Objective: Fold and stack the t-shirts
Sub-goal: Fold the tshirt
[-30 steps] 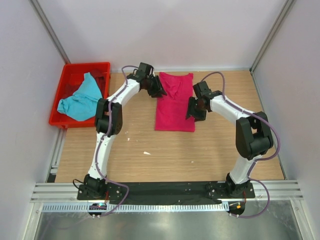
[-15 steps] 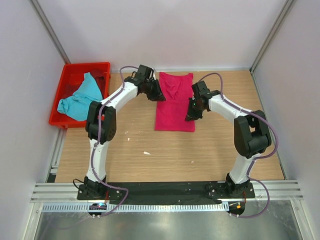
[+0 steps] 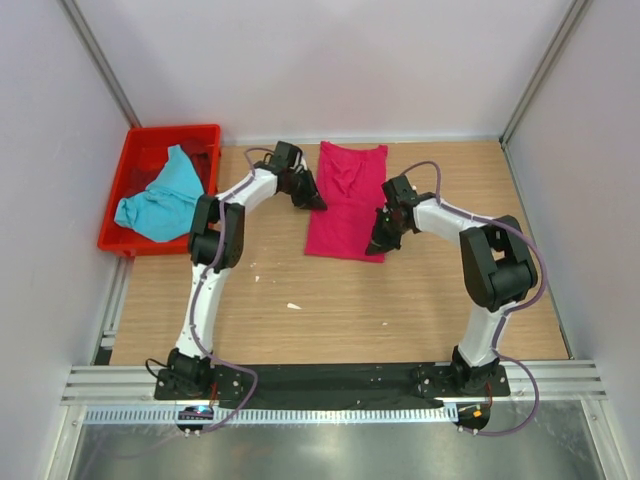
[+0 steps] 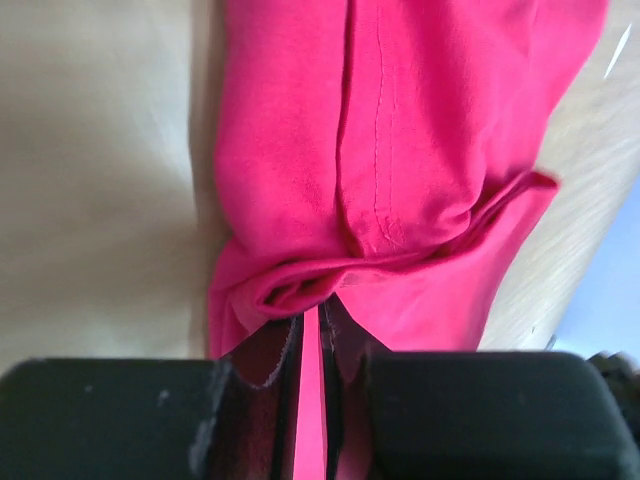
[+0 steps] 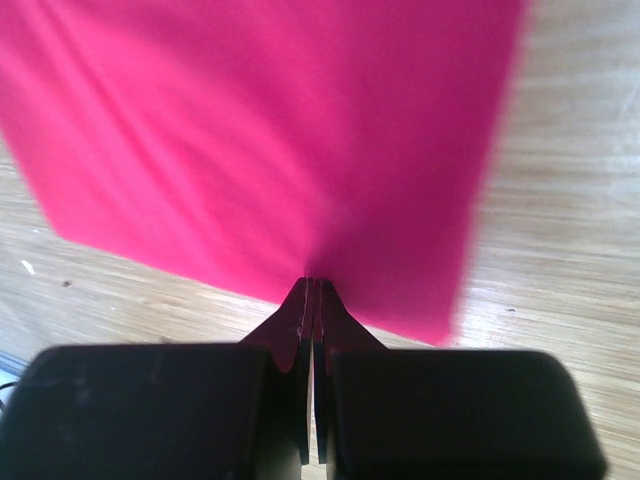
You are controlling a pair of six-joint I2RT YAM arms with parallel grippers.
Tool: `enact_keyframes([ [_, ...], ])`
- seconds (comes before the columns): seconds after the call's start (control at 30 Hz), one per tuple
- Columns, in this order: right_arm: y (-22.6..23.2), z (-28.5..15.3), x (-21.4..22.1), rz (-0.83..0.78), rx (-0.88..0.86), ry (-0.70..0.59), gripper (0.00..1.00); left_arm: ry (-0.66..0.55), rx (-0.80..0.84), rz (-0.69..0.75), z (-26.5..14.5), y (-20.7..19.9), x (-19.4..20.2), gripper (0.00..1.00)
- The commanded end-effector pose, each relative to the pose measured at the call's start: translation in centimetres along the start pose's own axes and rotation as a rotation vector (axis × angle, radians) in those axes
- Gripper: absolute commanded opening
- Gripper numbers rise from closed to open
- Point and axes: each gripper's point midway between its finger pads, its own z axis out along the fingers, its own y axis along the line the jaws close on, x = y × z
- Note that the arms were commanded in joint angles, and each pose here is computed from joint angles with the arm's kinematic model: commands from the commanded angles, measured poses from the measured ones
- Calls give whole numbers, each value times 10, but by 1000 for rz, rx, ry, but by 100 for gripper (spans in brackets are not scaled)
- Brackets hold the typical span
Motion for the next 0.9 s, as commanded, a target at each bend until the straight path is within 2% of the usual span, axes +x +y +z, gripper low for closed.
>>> enact_keyframes([
  [0.0,-3,2,1,30,-13,-11,1,-84,74,12,-9,-8,-46,11],
  [0.17,-28,4,11,65,18,9,1,-95,96,0,-11,-11,-58,15],
  [0.27,-30,-6,7,47,17,-5,1,-96,130,19,-31,-34,-53,26],
  [0.3,-30,-11,7,36,19,-6,1,-87,122,21,-37,-34,-46,35],
  [0.37,-22,-25,-1,15,2,-34,1,-118,144,65,-66,-58,-42,39],
  [0.43,-15,-37,-9,5,-13,-53,2,-117,116,84,-75,-55,-29,45],
  [0.47,-9,-42,-11,5,-37,-56,4,-147,124,107,-95,-68,-29,45],
  [0.57,5,-44,-26,10,-79,-70,11,-153,98,125,-109,-64,-14,45],
  [0.7,20,-26,-42,41,-125,-45,21,-66,90,104,-91,-44,17,38],
  [0.87,24,-1,-56,61,-122,-25,24,35,62,96,-56,-22,44,32],
])
